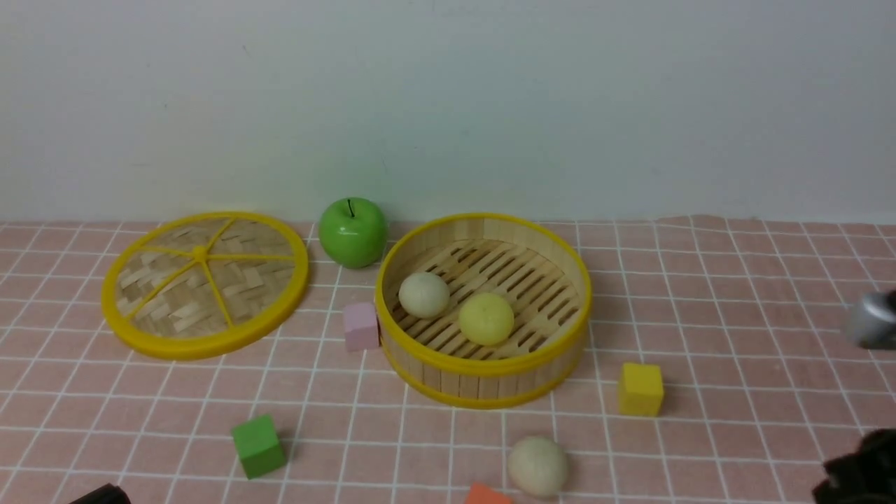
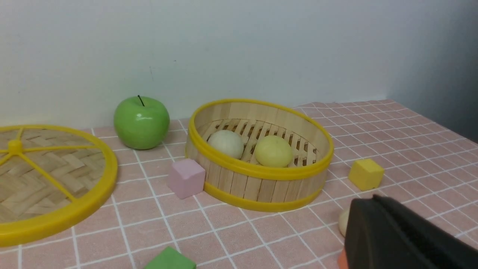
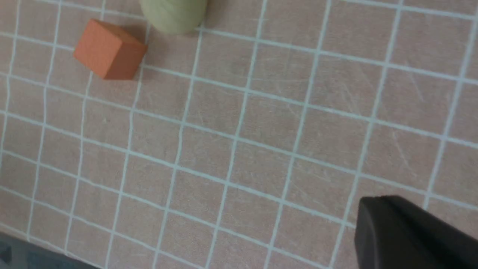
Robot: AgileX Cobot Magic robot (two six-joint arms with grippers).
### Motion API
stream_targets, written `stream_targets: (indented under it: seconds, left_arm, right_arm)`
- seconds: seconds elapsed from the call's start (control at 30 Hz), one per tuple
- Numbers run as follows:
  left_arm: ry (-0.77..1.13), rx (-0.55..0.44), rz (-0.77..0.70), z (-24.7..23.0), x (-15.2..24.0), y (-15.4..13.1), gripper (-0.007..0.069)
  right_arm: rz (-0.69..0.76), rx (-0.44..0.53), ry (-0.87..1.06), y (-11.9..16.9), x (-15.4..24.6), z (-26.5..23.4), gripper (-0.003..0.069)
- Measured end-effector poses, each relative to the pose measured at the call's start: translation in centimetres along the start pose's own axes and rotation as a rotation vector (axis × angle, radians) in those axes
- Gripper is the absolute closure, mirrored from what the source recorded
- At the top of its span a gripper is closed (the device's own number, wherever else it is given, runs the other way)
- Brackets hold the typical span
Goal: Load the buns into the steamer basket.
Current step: Use the right arm to grab a steamed stuffed bun
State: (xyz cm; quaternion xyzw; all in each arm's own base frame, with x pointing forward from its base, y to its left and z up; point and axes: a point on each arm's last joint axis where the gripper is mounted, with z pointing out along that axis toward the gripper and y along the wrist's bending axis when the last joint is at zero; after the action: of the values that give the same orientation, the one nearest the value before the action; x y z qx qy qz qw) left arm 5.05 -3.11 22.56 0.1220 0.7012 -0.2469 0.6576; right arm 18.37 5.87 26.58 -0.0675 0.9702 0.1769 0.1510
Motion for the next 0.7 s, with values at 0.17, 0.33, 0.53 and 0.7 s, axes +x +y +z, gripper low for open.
stream_targets:
  seconds: [0.17,0.33,0.53,0.7]
  left_arm:
    - [0.001,0.000,0.000,0.0,0.0,0.0,0.0638]
    - [0.001,0.000,0.000,0.0,0.0,0.0,0.0636]
    - [0.001,0.000,0.000,0.0,0.0,0.0,0.0636]
    - [0.001,0.000,0.000,0.0,0.0,0.0,0.0636]
  right_arm:
    - [-0.157,-0.012,0.067,4.0,-3.2,3.5,0.0627]
    - [-0.305,0.019,0.091,8.7,-4.6,6.9,0.0571]
    - [-0.357,0.059,0.041,11.3,-6.1,9.9,0.0408]
    - [-0.342,0.065,0.029,11.5,-7.0,12.3,0.0323]
